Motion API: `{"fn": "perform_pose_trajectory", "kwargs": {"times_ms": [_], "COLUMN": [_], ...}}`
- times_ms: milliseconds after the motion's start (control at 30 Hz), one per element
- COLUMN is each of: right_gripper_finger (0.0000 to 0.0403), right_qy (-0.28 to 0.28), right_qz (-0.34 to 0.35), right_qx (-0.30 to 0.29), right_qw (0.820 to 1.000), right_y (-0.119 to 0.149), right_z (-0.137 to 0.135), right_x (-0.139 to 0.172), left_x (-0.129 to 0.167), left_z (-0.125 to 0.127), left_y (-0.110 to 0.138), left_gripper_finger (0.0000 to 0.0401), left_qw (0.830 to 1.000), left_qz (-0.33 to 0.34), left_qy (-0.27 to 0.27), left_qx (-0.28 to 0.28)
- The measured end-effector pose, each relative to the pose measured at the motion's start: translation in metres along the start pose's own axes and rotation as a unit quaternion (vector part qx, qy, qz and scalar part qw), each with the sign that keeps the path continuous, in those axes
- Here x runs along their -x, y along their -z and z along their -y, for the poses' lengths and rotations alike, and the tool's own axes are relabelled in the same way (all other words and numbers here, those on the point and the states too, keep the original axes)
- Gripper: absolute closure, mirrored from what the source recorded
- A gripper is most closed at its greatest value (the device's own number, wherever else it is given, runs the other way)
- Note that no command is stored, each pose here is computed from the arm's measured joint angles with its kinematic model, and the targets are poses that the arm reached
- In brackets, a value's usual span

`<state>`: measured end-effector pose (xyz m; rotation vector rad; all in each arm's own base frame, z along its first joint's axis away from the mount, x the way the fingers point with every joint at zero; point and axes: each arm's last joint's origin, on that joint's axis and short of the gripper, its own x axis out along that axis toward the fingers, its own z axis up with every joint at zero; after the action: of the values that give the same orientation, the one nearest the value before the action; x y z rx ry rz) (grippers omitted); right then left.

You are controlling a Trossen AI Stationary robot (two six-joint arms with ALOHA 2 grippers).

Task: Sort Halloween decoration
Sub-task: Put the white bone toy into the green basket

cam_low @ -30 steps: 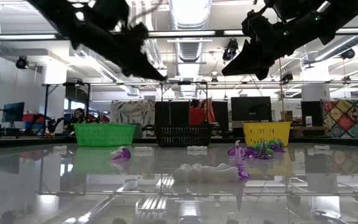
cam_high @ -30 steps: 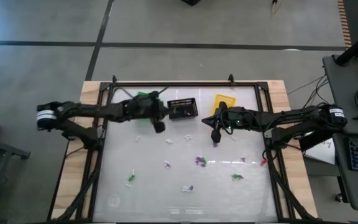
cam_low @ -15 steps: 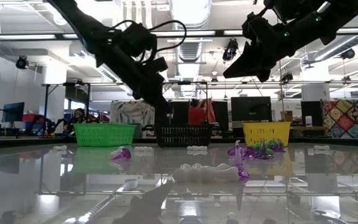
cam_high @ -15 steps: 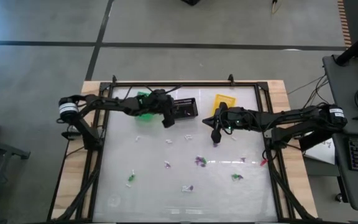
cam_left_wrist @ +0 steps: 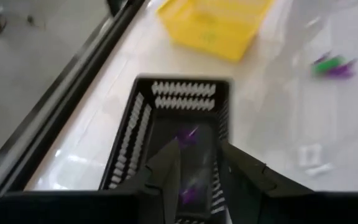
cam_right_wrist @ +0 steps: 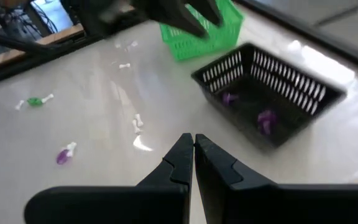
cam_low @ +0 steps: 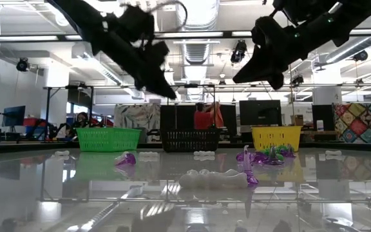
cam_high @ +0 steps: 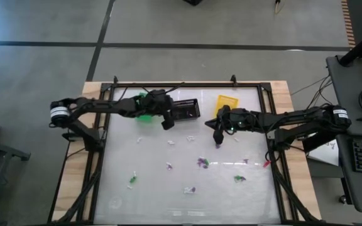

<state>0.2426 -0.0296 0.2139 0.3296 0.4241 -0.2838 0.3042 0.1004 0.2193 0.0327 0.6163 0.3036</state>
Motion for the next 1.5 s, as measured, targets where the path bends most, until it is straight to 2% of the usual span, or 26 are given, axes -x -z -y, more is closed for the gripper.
{"fn": "perform_pose_trajectory", "kwargs": {"times_ms": [67, 167, 333, 533, 767, 900, 967, 1200, 1367, 1500], "right_gripper_finger": [0.0394, 0.0394, 0.0394, 0.0394, 0.0394, 0.039, 0.0379, 0.0308, 0.0273, 0.0265], "right_qy": [-0.001, 0.004, 0.095, 0.172, 0.23, 0.242, 0.24, 0.245, 0.261, 0.274], "right_qz": [-0.023, -0.1, -0.241, -0.361, -0.44, -0.455, -0.452, -0.452, -0.472, -0.49], "right_qx": [-0.035, -0.095, -0.179, -0.205, -0.19, -0.186, -0.186, -0.182, -0.165, -0.144], "right_qw": [0.999, 0.99, 0.949, 0.893, 0.847, 0.837, 0.839, 0.838, 0.826, 0.815], "right_y": [0.003, 0.007, 0.009, 0.012, 0.018, 0.019, 0.019, 0.029, 0.042, 0.054], "right_z": [0.001, 0.0, 0.001, 0.001, 0.003, 0.004, 0.004, 0.007, 0.011, 0.014], "right_x": [0.0, 0.003, 0.015, 0.026, 0.029, 0.027, 0.026, 0.022, 0.01, -0.004], "left_x": [0.012, 0.031, 0.062, 0.089, 0.109, 0.116, 0.119, 0.123, 0.122, 0.12], "left_z": [0.01, 0.027, 0.051, 0.067, 0.065, 0.062, 0.061, 0.059, 0.059, 0.059], "left_y": [-0.005, -0.007, -0.001, 0.014, 0.022, 0.026, 0.026, 0.027, 0.027, 0.028], "left_gripper_finger": [0.0312, 0.0314, 0.0317, 0.0317, 0.0317, 0.0317, 0.0317, 0.0317, 0.0317, 0.0317], "left_qw": [1.0, 0.997, 0.987, 0.975, 0.967, 0.966, 0.966, 0.968, 0.969, 0.97], "left_qz": [0.023, 0.064, 0.138, 0.189, 0.22, 0.23, 0.234, 0.234, 0.232, 0.226], "left_qy": [0.016, 0.04, 0.079, 0.115, 0.12, 0.113, 0.105, 0.08, 0.079, 0.079], "left_qx": [-0.008, -0.022, -0.032, -0.037, -0.032, -0.031, -0.029, -0.035, -0.04, -0.041]}}
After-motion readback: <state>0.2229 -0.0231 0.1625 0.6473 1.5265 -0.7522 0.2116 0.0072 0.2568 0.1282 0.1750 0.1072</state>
